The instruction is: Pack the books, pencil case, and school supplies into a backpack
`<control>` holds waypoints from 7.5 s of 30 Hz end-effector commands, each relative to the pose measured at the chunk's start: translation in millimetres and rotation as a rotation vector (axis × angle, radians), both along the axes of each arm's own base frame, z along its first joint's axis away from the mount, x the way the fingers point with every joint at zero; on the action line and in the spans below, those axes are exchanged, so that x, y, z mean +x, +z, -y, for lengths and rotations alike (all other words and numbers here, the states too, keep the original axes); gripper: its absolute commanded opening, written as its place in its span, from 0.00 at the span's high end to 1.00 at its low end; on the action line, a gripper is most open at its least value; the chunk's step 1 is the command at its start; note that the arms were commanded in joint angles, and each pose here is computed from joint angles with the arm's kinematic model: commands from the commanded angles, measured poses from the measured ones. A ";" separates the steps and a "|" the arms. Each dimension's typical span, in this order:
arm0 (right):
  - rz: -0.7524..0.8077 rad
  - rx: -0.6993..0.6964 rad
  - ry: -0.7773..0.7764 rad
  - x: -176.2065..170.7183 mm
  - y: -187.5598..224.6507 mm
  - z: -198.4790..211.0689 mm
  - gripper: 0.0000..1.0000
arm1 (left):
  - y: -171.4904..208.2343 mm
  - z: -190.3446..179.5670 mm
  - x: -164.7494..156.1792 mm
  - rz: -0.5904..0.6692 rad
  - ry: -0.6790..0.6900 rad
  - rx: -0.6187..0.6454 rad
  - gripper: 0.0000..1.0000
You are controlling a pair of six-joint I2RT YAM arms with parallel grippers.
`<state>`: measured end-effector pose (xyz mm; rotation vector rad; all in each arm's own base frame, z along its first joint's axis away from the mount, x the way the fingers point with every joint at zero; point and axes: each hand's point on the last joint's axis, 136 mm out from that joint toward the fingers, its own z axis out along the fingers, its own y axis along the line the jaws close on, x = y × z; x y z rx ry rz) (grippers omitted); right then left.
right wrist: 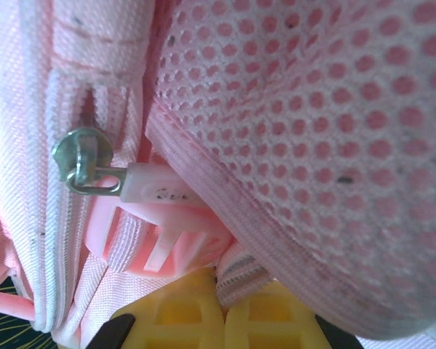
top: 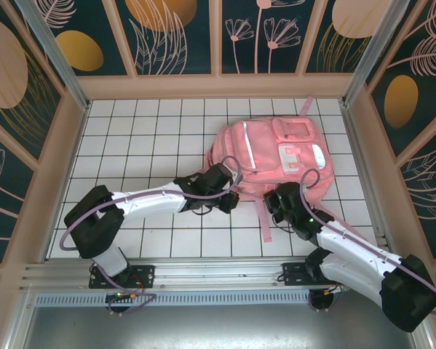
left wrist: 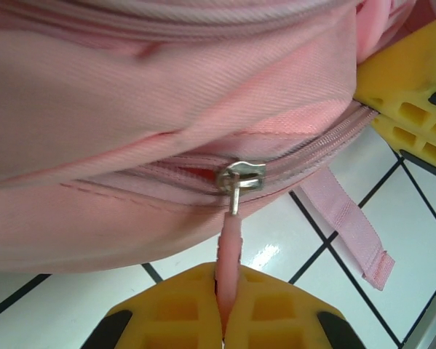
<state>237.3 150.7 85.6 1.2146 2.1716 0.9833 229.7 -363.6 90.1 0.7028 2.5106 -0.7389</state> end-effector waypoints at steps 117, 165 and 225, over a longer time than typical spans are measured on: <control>0.088 0.138 0.260 59.1 5.3 -60.7 1.00 | 10.6 -7.1 9.8 -0.006 0.062 -0.027 1.00; 0.119 0.126 0.179 67.3 13.2 -47.8 1.00 | -5.6 -24.6 7.3 -0.014 0.094 0.052 1.00; 0.130 0.014 0.338 67.3 32.8 -55.2 1.00 | 6.6 -27.3 18.6 -0.247 0.118 -0.156 0.86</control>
